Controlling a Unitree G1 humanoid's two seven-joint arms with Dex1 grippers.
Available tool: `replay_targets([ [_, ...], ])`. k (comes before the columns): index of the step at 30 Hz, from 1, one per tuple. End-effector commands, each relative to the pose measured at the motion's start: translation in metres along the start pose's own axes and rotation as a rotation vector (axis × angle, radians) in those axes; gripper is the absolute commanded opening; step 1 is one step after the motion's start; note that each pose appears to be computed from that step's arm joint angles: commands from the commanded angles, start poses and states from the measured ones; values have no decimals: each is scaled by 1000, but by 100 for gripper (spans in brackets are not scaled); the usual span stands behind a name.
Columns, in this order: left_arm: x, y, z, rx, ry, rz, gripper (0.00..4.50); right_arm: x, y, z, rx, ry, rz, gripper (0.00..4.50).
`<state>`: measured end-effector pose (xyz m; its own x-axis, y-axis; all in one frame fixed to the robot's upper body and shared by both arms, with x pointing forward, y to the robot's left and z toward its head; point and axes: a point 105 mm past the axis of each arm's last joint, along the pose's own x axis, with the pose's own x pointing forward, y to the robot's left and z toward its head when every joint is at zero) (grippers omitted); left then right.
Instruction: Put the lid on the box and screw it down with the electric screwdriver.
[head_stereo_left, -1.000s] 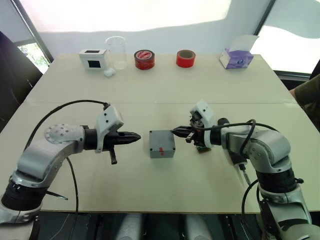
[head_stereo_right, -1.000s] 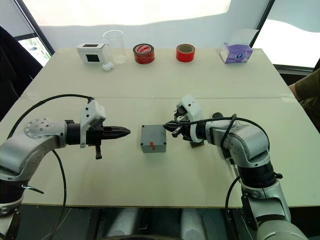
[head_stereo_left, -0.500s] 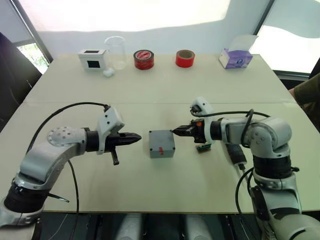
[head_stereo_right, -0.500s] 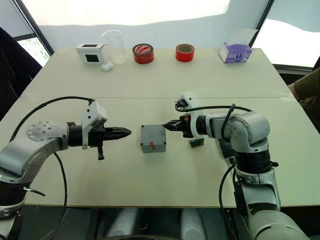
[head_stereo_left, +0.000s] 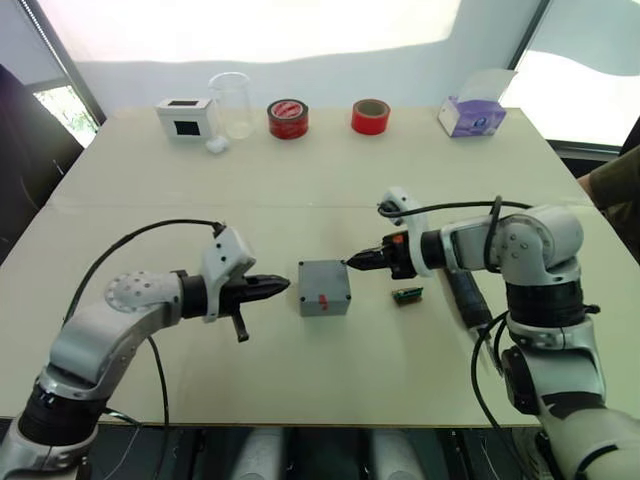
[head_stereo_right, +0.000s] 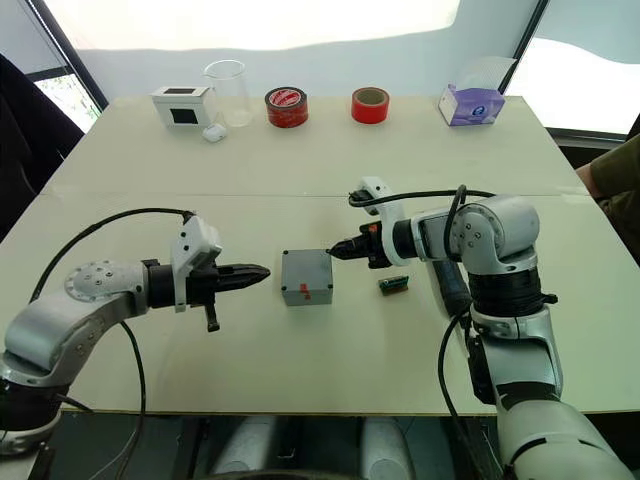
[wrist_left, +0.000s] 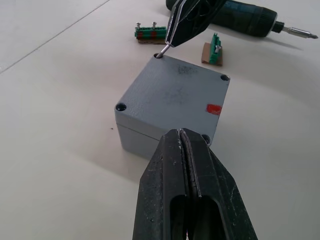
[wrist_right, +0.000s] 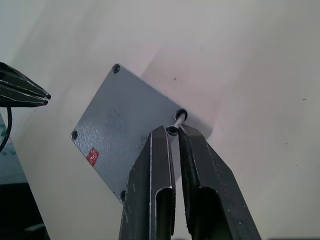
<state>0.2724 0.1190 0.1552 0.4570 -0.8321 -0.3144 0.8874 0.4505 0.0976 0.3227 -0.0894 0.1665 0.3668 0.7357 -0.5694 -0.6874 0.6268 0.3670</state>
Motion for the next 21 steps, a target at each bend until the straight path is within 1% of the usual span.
replay_targets([
  [1,0,-5,8,29,-31,4,0,-2,6,7,-34,9,15,11],
  [7,1,-6,5,14,-43,16,0,1,5,10,-40,21,10,11],
  [14,2,-7,5,12,-49,21,0,1,3,16,-43,1,2,11],
  [21,2,-7,6,16,-48,20,0,-1,1,16,-56,-12,-15,11],
])
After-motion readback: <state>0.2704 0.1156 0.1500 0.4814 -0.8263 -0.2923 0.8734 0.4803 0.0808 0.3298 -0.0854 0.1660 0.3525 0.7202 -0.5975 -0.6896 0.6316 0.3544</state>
